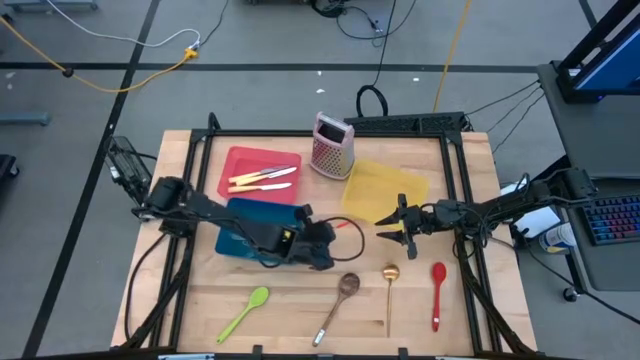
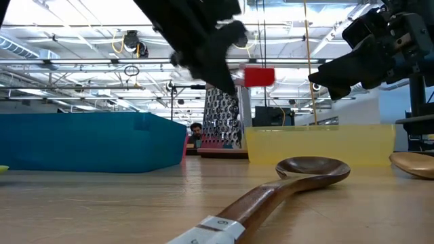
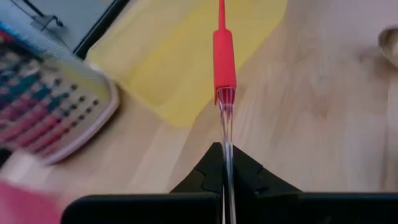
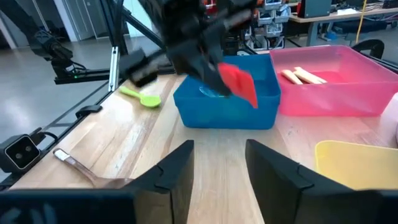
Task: Pick & Place Kitchen Items
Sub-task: Put the red spatula into the blue bin
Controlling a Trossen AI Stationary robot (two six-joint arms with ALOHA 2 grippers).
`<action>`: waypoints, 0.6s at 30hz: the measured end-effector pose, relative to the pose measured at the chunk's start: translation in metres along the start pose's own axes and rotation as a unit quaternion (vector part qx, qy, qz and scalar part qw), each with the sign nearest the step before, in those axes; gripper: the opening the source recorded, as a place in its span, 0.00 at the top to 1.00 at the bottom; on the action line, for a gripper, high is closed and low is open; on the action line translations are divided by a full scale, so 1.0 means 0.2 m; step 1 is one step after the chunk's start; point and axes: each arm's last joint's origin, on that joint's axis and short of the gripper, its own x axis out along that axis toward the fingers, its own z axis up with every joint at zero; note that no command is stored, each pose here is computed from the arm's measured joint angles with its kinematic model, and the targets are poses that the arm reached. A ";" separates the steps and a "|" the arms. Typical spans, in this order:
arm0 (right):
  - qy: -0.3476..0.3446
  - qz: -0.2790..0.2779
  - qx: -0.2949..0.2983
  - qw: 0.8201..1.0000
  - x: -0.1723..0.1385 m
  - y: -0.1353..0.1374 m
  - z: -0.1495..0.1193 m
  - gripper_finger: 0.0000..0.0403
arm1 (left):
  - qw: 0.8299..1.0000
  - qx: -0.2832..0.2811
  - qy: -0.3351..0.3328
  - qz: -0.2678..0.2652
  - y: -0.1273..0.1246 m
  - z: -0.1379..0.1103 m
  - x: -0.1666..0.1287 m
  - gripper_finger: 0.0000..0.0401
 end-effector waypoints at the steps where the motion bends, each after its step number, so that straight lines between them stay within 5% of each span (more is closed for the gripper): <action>1: 0.000 0.000 0.000 1.000 0.00 0.00 0.00 0.65 | 1.000 0.005 0.005 -0.001 0.01 0.01 -0.04 0.99; 11: 0.004 -0.001 0.021 1.000 0.00 0.00 0.00 0.68 | 0.994 0.043 0.104 0.017 0.19 -0.03 -0.34 0.99; 18: 0.013 -0.001 0.030 0.999 0.00 0.00 -0.01 0.68 | 0.960 0.037 0.276 0.017 0.28 -0.16 -0.39 0.99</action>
